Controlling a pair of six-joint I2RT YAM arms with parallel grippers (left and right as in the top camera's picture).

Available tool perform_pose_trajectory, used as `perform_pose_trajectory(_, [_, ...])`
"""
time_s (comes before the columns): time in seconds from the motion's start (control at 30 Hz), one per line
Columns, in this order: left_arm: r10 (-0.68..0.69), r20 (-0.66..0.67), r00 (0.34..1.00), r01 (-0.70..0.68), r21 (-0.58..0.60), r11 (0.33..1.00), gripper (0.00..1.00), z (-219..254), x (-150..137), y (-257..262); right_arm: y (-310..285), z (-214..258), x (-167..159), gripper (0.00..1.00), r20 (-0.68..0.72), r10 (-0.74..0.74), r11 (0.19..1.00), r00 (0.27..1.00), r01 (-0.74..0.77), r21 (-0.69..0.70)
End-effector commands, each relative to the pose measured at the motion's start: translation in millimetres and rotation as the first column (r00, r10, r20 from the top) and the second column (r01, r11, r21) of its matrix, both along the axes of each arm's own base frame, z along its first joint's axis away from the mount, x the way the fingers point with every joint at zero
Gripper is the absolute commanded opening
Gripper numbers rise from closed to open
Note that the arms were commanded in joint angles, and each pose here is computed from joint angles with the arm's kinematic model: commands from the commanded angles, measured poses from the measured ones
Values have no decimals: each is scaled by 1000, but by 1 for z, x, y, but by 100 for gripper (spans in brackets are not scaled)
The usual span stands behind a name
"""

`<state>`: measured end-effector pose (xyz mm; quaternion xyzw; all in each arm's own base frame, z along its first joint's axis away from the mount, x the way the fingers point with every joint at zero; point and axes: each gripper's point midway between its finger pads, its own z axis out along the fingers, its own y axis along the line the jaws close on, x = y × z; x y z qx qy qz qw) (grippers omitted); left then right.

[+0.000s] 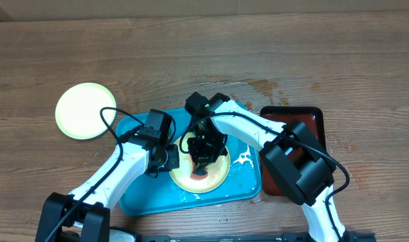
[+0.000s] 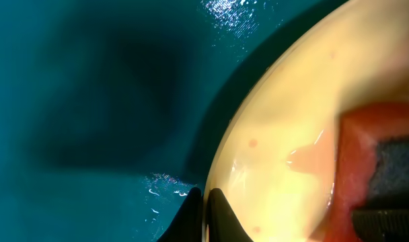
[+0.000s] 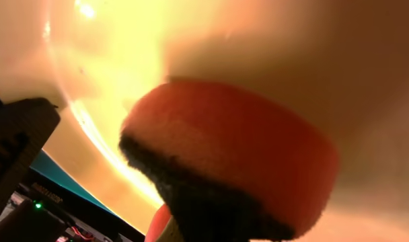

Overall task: Clean dirty plates on tray and stack at the side
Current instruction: 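Scrub the yellow plate's red smear with the sponge, left gripper holding rim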

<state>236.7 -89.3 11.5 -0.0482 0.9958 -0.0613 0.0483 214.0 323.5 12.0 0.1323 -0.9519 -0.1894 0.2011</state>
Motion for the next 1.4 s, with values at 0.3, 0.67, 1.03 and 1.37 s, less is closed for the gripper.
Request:
perform_pose_trajectory(0.3, [-18, 2, 1000, 18, 10, 1000, 4, 0, 0, 3, -40, -36, -28, 4, -42, -20, 971, 999, 9, -239])
perform_pose_trajectory(0.67, [-19, 2, 1000, 18, 11, 1000, 4, 0, 0, 3, -102, -43, 2, 4, 104, -31, 862, 994, 79, -500])
perform_pose_trajectory(1.03, [-19, -5, 1000, 19, 17, 1000, 4, -1, -2, 4, -134, -44, 39, 4, 285, -53, 759, 957, 224, -611])
perform_pose_trajectory(1.37, [-26, -5, 1000, 26, 17, 1000, 4, -1, -2, 4, -133, -41, 83, 4, 486, -99, 720, 868, 400, -568])
